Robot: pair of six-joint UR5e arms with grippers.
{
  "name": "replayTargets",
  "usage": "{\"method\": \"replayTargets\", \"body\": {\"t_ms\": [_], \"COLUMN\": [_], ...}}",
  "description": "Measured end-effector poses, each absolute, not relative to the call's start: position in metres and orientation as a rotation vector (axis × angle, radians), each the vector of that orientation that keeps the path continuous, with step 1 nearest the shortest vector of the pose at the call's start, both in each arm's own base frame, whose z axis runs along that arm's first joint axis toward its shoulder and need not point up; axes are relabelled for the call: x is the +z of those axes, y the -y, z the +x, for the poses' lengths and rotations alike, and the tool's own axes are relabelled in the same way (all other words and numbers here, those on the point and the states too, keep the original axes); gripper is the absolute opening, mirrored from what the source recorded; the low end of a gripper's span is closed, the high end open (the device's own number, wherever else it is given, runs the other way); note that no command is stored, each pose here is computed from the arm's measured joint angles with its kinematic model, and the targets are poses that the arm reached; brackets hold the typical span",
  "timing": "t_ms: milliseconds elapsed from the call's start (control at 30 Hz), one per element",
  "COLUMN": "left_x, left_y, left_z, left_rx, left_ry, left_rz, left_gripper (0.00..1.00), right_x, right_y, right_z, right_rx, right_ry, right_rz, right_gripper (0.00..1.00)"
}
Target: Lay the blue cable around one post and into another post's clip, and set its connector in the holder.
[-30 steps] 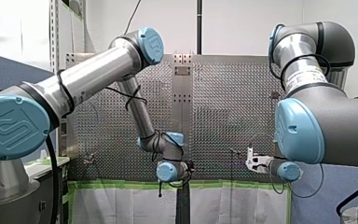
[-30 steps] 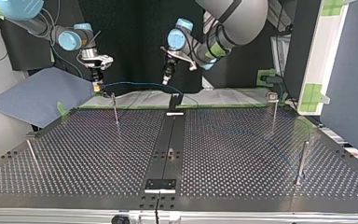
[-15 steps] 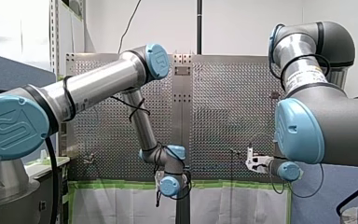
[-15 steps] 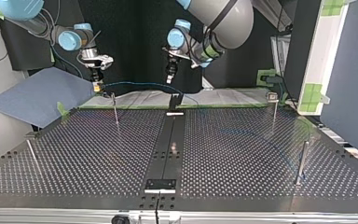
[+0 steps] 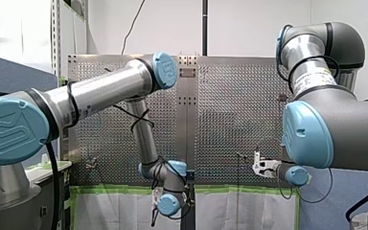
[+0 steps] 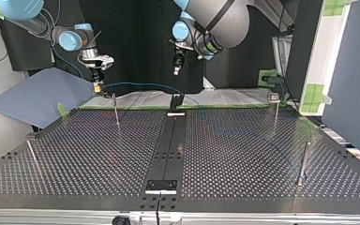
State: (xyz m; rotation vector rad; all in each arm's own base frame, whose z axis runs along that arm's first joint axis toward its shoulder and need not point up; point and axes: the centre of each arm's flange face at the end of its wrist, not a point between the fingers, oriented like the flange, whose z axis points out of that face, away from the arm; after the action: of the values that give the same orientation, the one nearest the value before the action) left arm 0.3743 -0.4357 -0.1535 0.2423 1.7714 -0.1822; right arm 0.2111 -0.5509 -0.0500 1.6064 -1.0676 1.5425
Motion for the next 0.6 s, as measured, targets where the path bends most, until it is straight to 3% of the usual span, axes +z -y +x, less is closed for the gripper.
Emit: {"method": "replayTargets", "body": {"t_ms": [600], "left_x": [-0.096], "left_y": [0.462], "left_z": [0.382], "left_rx": [-0.223], "left_ry": [-1.688], "left_rz": [0.254], "left_gripper": [1.00], "right_x": [-0.050], "right_y": [0.551], "right_z": [0.211], "right_rx": [1.542], "right_ry": [1.069], "right_rz": [1.607], "right_gripper": [0.00]}}
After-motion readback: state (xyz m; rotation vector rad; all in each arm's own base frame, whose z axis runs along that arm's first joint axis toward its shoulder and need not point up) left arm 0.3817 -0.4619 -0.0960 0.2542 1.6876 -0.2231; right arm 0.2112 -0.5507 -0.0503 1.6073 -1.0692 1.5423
